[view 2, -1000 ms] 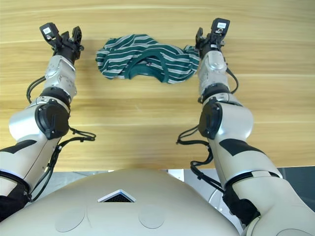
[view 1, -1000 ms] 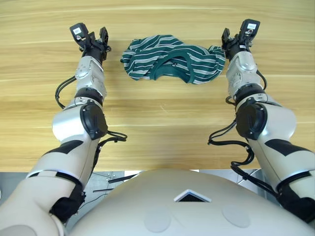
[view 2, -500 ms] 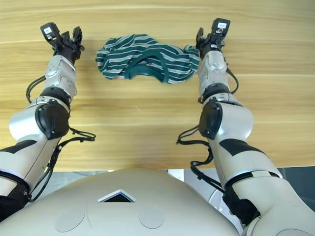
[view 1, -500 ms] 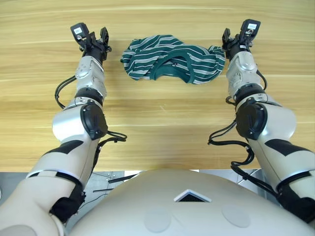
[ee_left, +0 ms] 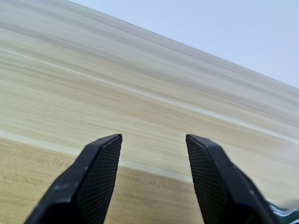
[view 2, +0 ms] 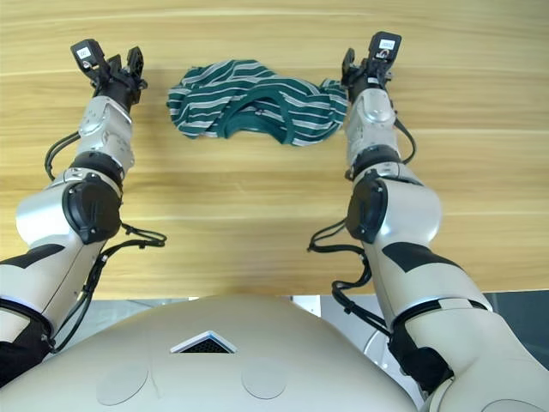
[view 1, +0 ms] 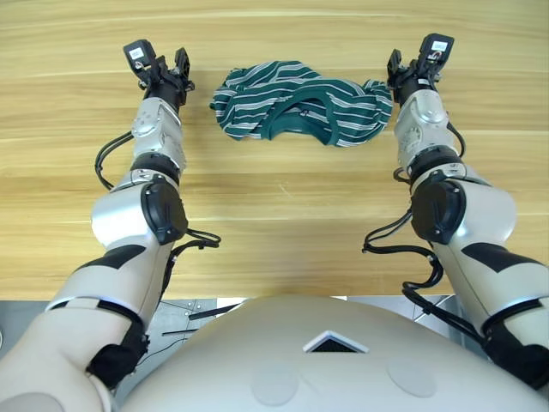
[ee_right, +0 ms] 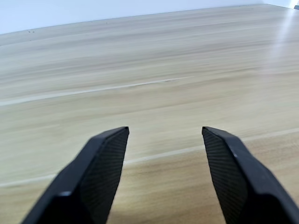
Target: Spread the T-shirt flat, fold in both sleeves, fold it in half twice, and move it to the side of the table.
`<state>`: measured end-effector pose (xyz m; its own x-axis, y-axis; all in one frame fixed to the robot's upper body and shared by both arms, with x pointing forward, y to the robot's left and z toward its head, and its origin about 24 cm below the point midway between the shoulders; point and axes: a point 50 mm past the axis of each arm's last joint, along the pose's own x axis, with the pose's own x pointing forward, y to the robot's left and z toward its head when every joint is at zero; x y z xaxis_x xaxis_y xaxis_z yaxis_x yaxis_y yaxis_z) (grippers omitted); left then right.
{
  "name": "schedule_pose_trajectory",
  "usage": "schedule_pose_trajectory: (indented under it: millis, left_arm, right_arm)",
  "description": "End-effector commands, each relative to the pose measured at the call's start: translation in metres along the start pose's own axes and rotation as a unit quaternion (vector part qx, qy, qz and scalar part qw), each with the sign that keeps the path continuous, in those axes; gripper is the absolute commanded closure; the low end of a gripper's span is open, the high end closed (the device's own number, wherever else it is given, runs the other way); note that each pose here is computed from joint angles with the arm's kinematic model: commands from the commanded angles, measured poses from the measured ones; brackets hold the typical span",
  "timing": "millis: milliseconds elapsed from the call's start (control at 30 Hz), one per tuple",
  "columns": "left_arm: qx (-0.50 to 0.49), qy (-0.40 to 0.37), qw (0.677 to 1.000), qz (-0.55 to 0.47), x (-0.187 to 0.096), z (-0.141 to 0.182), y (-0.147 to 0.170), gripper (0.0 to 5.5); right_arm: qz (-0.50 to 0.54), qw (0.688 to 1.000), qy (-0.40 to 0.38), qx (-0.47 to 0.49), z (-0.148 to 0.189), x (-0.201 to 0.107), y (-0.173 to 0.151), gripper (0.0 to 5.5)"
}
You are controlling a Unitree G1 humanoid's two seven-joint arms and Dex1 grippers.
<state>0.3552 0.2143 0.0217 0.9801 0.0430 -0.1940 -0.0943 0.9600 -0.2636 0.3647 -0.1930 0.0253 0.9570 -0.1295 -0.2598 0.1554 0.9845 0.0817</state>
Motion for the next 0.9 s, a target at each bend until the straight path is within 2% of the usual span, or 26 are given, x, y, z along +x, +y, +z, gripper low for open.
schedule_pose_trajectory:
  millis: [33,200,300,400,500,600,733,800,900]
  left_arm:
    - [0.006,-0.001,1.000,-0.001,0.001,0.002,-0.001,2.96]
    - [0.016,0.001,1.000,0.009,0.001,0.002,-0.001,2.96]
    - [0.014,-0.005,1.000,0.014,0.002,0.003,-0.003,2.96]
    - [-0.059,-0.054,0.996,-0.035,0.003,0.015,-0.005,2.96]
    - [-0.111,-0.123,0.981,-0.096,0.003,0.033,-0.007,2.96]
    - [-0.126,-0.213,0.948,-0.202,-0.001,0.058,-0.017,2.96]
    - [-0.042,-0.291,0.883,-0.366,-0.018,0.071,-0.028,2.96]
    - [0.039,-0.300,0.836,-0.458,-0.033,0.065,-0.033,2.96]
    - [0.173,-0.266,0.758,-0.569,-0.059,0.045,-0.037,2.96]
  right_arm:
    - [-0.006,1.000,0.007,0.011,0.000,0.001,-0.002,2.60]
    - [-0.015,1.000,0.014,0.016,-0.001,0.001,-0.004,2.60]
    - [-0.034,0.996,0.021,0.076,0.001,0.001,-0.012,2.60]
    - [0.024,0.987,-0.014,0.159,0.012,0.003,-0.010,2.60]
    - [0.074,0.975,-0.063,0.200,0.031,0.005,-0.007,2.60]
    - [0.130,0.963,-0.124,0.199,0.054,0.006,-0.003,2.60]
    - [0.207,0.950,-0.191,0.135,0.074,0.001,0.003,2.60]
    - [0.267,0.937,-0.220,0.059,0.077,-0.007,0.009,2.60]
    - [0.354,0.894,-0.264,-0.078,0.071,-0.027,0.011,2.60]
